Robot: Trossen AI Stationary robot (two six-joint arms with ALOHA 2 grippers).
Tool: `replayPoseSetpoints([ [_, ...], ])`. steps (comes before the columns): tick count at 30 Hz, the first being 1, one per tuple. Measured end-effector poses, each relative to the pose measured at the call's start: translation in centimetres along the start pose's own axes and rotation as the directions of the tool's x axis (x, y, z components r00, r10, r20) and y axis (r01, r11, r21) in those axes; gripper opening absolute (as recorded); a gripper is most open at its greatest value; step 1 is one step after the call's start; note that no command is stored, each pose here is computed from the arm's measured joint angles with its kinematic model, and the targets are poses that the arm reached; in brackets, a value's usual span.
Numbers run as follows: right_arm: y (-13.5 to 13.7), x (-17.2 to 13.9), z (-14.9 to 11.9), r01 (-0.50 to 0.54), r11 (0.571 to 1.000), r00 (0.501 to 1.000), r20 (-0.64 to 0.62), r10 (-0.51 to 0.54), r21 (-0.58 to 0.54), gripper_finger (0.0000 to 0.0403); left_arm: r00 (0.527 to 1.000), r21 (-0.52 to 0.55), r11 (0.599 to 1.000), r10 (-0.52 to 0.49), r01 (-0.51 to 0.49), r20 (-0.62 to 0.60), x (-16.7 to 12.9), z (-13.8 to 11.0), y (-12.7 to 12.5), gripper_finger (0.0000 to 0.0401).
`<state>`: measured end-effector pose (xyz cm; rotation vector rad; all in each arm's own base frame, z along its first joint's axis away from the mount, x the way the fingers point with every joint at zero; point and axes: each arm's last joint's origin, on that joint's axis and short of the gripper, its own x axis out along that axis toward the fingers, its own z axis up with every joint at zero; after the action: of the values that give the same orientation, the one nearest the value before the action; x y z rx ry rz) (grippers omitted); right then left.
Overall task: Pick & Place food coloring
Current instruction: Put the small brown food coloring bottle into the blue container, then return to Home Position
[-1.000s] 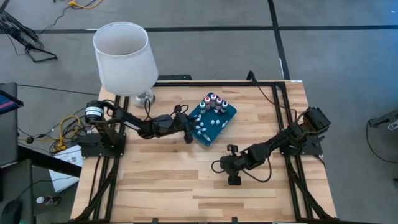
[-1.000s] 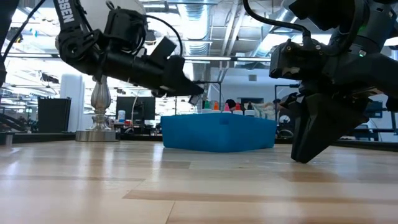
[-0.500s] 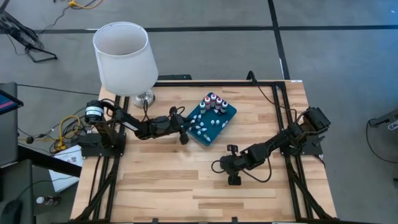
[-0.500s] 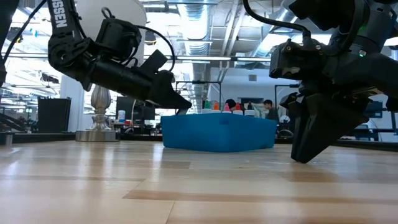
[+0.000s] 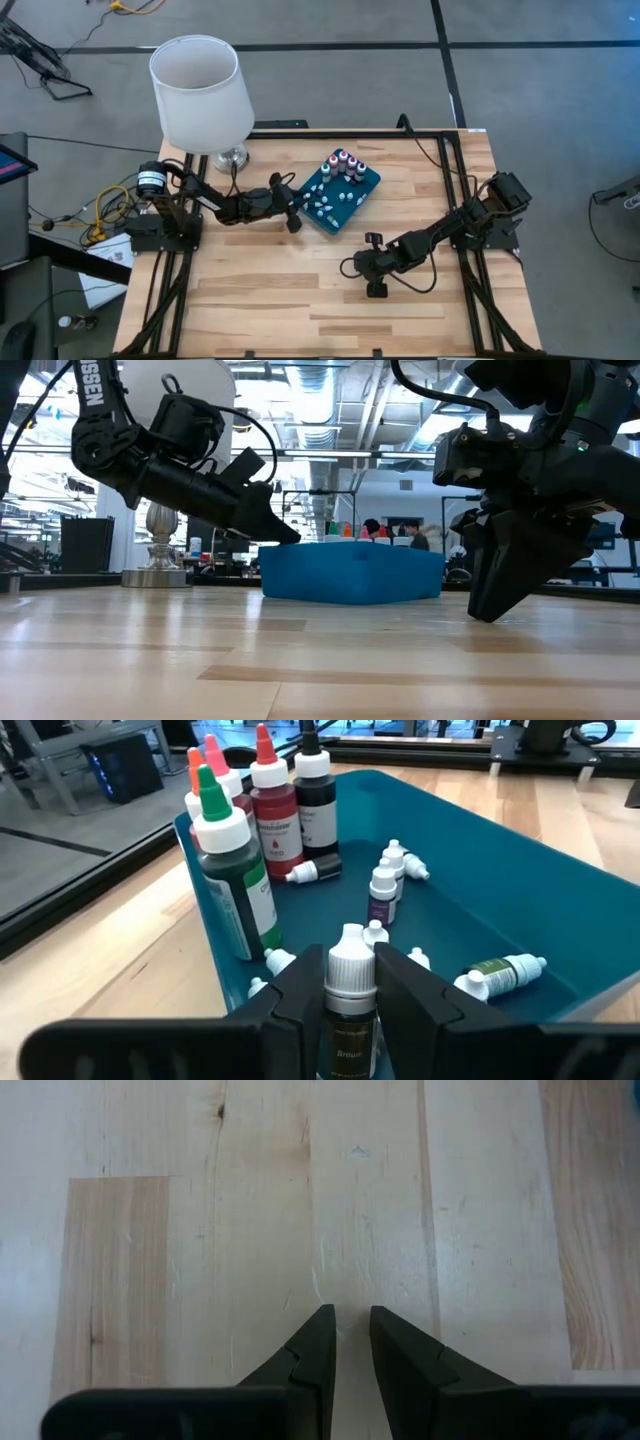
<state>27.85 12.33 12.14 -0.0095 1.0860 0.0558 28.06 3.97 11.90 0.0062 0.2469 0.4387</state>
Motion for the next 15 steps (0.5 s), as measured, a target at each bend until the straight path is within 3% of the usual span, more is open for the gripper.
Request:
replayPoseSetpoints([
  [5,0.00,0.00,0.00,0.000,1.000,1.000,0.000,0.000,0.001,0.0059,1.000,-0.006,1.000,-0.010,0.010,0.001,0.00,0.02,-0.03,0.0080],
  [15,-0.02,0.02,0.00,0.002,1.000,1.000,0.001,-0.002,-0.001,0.0059,1.000,0.005,1.000,-0.012,0.012,0.018,-0.01,0.20,-0.07,0.0138],
])
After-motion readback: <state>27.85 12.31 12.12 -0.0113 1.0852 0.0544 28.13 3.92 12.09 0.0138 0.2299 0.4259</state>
